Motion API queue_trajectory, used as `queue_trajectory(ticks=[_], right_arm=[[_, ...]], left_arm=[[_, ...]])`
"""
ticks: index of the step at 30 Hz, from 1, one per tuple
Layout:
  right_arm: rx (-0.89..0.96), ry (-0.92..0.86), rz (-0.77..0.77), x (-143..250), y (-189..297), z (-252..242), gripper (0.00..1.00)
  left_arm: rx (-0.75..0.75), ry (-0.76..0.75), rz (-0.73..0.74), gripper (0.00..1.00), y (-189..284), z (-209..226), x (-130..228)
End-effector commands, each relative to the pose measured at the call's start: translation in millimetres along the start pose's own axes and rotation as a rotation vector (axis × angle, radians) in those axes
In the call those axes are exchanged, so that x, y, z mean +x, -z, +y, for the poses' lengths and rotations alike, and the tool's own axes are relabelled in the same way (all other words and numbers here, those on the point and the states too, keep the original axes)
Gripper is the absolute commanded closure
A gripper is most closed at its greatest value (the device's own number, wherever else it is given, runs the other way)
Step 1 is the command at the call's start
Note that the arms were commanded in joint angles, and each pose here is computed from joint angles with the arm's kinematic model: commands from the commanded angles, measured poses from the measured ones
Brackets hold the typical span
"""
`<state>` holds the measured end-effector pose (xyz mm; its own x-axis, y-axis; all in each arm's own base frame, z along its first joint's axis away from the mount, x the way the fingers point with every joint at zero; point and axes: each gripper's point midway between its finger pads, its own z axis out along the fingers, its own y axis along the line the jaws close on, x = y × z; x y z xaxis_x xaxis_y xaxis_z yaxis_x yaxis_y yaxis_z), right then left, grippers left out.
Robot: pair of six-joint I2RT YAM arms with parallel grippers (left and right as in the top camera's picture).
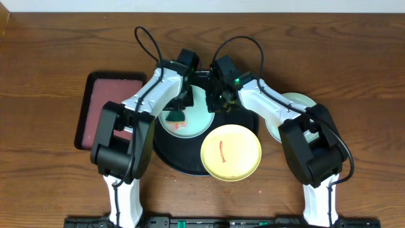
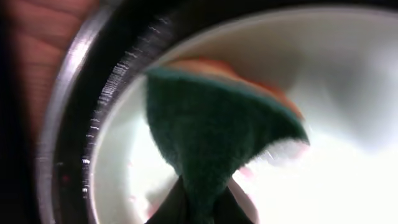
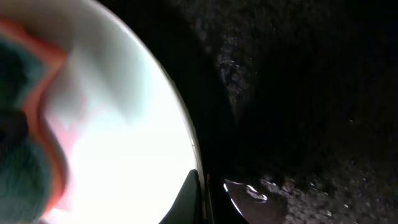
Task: Clean dirty plates on tray and stack at the side
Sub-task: 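Scrub the red smear on the second plate with the sponge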
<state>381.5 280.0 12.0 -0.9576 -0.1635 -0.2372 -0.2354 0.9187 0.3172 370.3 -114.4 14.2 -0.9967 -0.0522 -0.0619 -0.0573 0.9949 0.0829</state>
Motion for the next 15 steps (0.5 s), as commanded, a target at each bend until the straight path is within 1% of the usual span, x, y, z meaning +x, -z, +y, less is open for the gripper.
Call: queue_trajectory(ticks=[1,2,4,10,11,12,15], right_arm=[[0.018,-0.011,-0.008,-4.7,-1.9,-5.0,0.99],[0.018,-0.011,-0.008,-4.7,-1.9,-5.0,0.99],[0.018,-0.011,-0.008,-4.7,-1.9,-5.0,0.99],[0.018,-0.011,-0.008,-4.7,-1.9,-5.0,0.99],[0.018,-0.011,-0.008,-4.6,-1.9,-5.1,0.99],[0.018,-0.011,-0.008,-4.7,-1.9,-5.0,0.99],[0.018,-0.011,-0.008,-4.7,-1.9,-5.0,0.99]], left_arm=[[0.315,-0.289,0.173,0.93,-1.7,-43.5,36.8],[0.377,-0.328,0.190,0.92,2.5,-51.7,42.9],[0.439,-0.351,0.200,0.92,6.9,-60.1,46.9],[0.460,-0.352,0.149,0.93,6.7,-66.7,35.3],[0.442,-0.337,0.135,0.93,5.0,-65.1,31.1],[0.391,-0.298,0.113,0.93,1.0,-59.1,23.8],[0.145,-0.130,0.007,0.93,-11.1,-23.8,-5.6]])
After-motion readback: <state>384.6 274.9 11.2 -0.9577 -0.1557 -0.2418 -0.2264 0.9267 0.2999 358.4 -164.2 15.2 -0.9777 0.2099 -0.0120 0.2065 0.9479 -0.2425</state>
